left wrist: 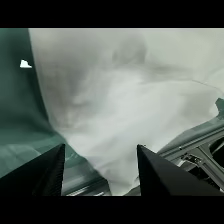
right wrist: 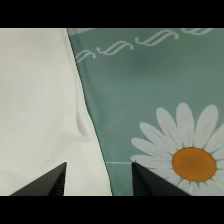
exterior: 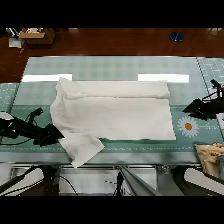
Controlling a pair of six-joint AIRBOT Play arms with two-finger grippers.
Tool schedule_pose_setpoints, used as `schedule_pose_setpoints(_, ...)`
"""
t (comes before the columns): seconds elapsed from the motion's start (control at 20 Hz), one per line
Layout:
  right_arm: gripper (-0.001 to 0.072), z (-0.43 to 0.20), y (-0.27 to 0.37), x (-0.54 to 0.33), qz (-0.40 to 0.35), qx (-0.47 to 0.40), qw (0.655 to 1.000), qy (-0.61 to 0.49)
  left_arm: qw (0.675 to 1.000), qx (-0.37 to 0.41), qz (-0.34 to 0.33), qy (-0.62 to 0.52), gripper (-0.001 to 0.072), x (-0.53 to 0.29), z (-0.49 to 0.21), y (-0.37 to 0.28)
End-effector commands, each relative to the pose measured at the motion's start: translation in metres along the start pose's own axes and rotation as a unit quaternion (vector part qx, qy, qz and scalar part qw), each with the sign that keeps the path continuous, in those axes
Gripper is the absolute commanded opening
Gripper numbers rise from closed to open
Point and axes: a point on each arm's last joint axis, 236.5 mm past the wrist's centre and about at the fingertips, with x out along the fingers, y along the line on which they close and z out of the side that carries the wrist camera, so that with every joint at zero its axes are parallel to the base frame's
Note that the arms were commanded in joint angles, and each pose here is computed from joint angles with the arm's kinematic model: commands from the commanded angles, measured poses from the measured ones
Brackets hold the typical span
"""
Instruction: Fold the shirts.
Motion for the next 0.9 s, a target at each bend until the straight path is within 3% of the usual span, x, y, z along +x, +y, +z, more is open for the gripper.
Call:
schedule_pose_setpoints(0.0,0.0498,0.0,0.003,-0.004,0.0,-0.004,1.0,-0.008,0.999,0.01,0.033,-0.022,0.0533,0.012,0.013,0.0)
schedule_pose_setpoints(0.05,0.0498,0.001,0.004,-0.007,-0.002,-0.006,1.0,-0.013,0.999,0.015,0.036,-0.03,0.0518,0.015,0.018,-0.003)
schedule_pose_setpoints(0.2,0.0498,0.004,0.008,-0.015,-0.004,-0.008,0.999,-0.031,0.998,0.023,0.045,-0.039,0.0289,0.023,0.023,-0.011)
schedule_pose_setpoints(0.25,0.0498,0.004,0.009,-0.017,-0.005,-0.008,0.999,-0.034,0.998,0.028,0.047,-0.035,0.0134,0.025,0.022,-0.012)
schedule_pose_setpoints(0.3,0.0498,0.004,0.009,-0.019,-0.005,-0.009,0.999,-0.035,0.998,0.028,0.047,-0.033,0.0049,0.025,0.021,-0.013)
schedule_pose_setpoints(0.35,0.0498,0.002,0.009,-0.019,-0.005,-0.008,0.999,-0.031,0.998,0.027,0.046,-0.03,0.0021,0.025,0.02,-0.013)
schedule_pose_setpoints(0.65,0.0498,-0.057,-0.027,0.01,0.008,0.08,0.996,0.026,0.999,0.012,0.035,-0.02,0.0021,0.021,0.014,-0.011)
schedule_pose_setpoints(0.85,0.0499,-0.097,-0.021,0.043,0.031,0.088,0.994,0.055,0.999,0.02,0.035,-0.02,0.002,0.021,0.014,-0.011)
